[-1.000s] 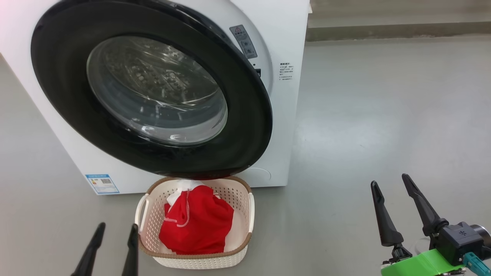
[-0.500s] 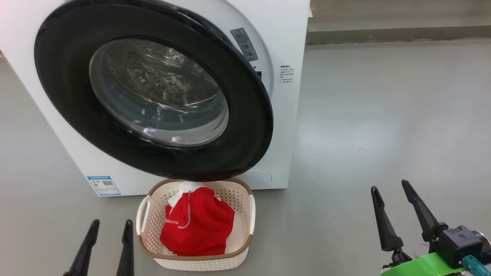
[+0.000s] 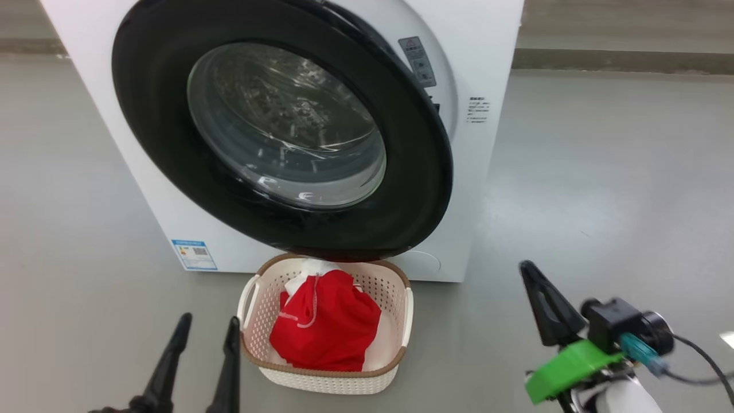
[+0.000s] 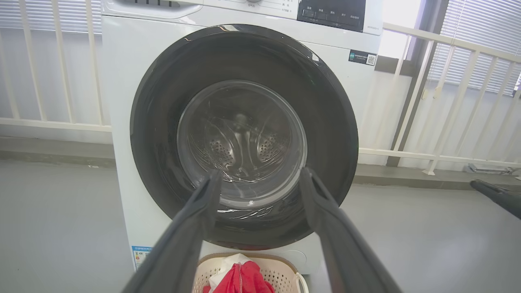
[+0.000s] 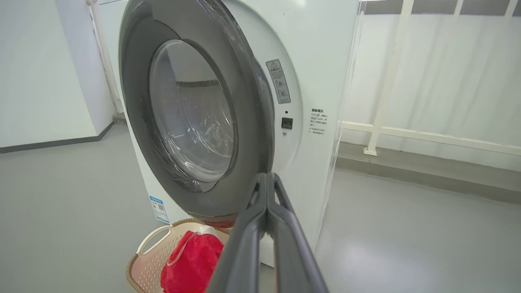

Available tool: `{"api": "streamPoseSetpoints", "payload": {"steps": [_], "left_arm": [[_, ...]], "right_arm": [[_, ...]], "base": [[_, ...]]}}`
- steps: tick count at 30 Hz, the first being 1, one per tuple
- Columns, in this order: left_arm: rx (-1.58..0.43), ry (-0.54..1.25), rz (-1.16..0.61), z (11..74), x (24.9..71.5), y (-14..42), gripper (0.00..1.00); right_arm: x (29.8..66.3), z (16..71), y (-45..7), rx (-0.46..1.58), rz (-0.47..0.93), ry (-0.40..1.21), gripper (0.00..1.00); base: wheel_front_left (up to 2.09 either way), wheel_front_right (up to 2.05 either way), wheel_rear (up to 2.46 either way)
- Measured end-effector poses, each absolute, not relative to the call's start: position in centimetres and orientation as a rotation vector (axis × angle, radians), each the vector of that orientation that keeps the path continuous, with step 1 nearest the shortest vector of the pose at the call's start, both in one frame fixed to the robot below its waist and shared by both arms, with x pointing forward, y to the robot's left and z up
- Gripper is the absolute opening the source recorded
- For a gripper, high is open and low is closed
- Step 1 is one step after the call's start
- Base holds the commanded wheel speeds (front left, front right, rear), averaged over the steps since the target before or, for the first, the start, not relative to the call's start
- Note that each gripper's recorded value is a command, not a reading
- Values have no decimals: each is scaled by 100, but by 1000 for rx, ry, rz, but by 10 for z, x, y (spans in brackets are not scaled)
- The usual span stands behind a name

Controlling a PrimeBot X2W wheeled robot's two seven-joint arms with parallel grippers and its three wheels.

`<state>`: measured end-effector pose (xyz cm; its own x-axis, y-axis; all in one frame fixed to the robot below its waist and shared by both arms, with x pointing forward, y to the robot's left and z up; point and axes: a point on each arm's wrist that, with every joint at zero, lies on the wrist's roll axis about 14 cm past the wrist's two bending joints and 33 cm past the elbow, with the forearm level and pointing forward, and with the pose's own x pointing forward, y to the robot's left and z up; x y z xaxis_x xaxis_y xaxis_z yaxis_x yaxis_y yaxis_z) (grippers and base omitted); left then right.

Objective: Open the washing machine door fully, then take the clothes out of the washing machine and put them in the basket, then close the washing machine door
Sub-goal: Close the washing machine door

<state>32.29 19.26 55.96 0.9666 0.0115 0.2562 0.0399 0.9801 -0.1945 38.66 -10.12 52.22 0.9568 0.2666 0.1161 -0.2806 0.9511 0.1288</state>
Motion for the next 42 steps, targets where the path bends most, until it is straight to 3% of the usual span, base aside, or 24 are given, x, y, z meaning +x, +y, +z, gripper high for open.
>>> {"api": "streamPoseSetpoints", "payload": {"steps": [14,27,42], "left_arm": [[-199,-251,-30,560,330,192,100],[-218,-234,20,555,355,209,100],[-215,-178,86,535,377,229,100]], "right_arm": [[451,523,0,45,565,41,0],[528,563,17,30,570,-86,0],[588,549,9,78,494,-103,0]], "base": [[0,0,0],[0,0,0],[0,0,0]]}}
